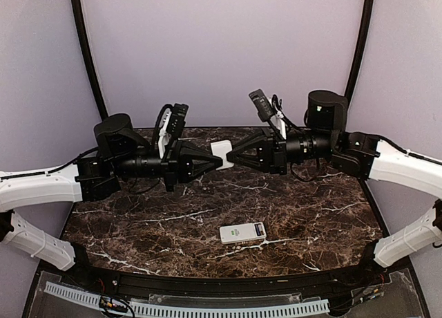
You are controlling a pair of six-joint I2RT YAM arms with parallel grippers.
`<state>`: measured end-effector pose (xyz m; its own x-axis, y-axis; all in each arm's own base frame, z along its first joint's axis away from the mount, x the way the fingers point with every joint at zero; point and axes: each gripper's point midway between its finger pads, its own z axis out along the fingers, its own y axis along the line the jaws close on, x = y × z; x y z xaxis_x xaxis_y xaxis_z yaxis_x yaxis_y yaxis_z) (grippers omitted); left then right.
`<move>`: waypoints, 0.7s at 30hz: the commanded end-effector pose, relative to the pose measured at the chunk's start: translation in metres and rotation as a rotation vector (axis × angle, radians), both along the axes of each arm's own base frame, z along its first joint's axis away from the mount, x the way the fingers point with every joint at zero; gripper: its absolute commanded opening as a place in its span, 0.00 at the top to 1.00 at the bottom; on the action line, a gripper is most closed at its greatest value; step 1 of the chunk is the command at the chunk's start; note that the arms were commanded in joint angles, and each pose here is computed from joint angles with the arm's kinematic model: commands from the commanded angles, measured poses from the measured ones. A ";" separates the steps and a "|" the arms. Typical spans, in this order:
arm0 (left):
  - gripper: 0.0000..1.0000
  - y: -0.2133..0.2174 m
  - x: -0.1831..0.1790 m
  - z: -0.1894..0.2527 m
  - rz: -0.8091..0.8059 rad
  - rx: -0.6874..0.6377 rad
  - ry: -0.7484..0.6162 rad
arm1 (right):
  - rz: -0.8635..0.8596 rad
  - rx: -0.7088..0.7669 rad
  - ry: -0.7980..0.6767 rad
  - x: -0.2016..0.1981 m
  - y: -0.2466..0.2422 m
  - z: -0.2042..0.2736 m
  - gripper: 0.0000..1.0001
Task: Load the batteries into the remote control
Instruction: Pass from the right arm to the left, then pass from the left arm to the right
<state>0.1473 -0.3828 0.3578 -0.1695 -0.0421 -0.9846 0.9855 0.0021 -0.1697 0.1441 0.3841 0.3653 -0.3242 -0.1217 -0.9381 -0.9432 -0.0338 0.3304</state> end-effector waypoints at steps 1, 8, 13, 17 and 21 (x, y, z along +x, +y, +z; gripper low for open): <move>1.00 0.004 -0.003 0.018 -0.015 -0.044 -0.022 | 0.050 0.025 0.010 -0.005 0.006 0.005 0.84; 1.00 0.003 -0.002 0.016 -0.015 -0.040 -0.020 | 0.084 0.031 0.018 -0.008 0.010 0.007 0.90; 1.00 0.005 -0.002 0.015 -0.011 -0.034 -0.024 | 0.089 0.028 0.025 -0.009 0.012 0.006 0.96; 1.00 0.007 0.001 0.016 0.000 -0.034 -0.033 | 0.090 0.018 0.054 -0.008 0.013 0.004 0.98; 0.90 0.010 0.010 0.015 0.054 -0.023 -0.051 | 0.057 -0.008 0.106 -0.002 0.013 -0.001 1.00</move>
